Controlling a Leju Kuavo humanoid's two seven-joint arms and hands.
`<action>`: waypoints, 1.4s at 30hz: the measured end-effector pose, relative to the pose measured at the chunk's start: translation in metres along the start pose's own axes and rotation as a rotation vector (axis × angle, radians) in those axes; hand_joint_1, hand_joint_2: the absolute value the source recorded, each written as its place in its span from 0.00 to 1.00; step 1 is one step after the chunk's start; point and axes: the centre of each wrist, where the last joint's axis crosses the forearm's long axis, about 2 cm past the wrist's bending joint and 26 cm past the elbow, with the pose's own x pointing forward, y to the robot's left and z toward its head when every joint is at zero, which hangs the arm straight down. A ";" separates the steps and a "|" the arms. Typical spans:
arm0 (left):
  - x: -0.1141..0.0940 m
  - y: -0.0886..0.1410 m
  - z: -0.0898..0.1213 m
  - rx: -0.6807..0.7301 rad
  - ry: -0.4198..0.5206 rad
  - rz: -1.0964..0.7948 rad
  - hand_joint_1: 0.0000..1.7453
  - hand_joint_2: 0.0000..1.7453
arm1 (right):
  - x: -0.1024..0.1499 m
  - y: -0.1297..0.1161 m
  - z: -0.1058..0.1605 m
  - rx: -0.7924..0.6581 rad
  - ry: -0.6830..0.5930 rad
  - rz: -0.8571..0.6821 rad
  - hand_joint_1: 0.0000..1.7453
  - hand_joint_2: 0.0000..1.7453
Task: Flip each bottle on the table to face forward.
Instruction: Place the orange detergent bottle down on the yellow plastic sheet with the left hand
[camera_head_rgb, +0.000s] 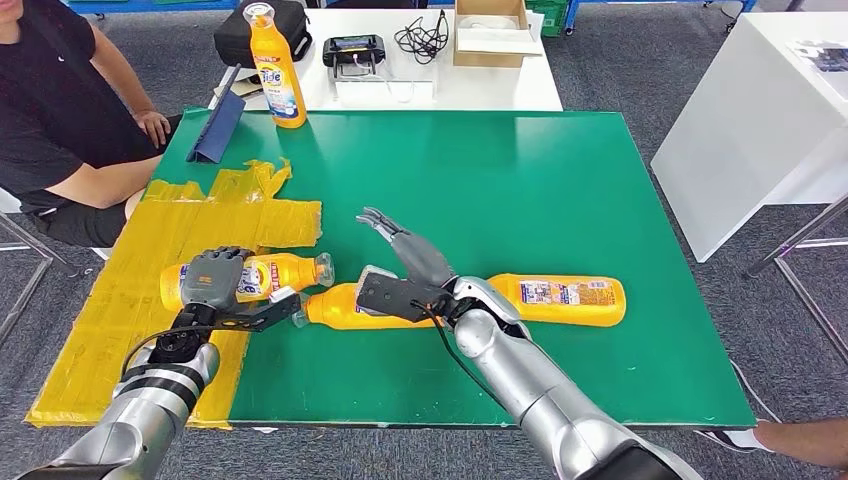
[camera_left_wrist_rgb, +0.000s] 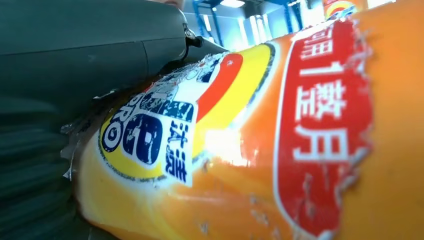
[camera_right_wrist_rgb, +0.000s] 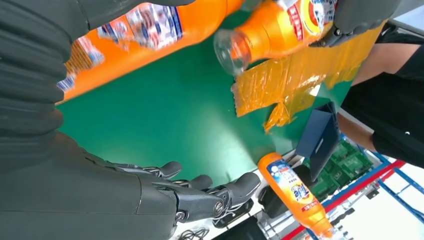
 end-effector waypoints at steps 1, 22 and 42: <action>0.001 0.000 0.000 -0.003 -0.003 0.000 0.00 1.00 | 0.000 0.001 0.000 0.002 0.000 -0.001 0.00 1.00; -0.009 0.000 -0.006 -0.128 -0.172 0.365 0.00 0.00 | -0.014 0.006 0.002 0.102 0.165 0.126 0.00 1.00; -0.057 0.013 0.024 0.054 -0.374 1.468 0.00 0.00 | -0.046 0.000 0.017 0.302 0.415 0.305 0.00 1.00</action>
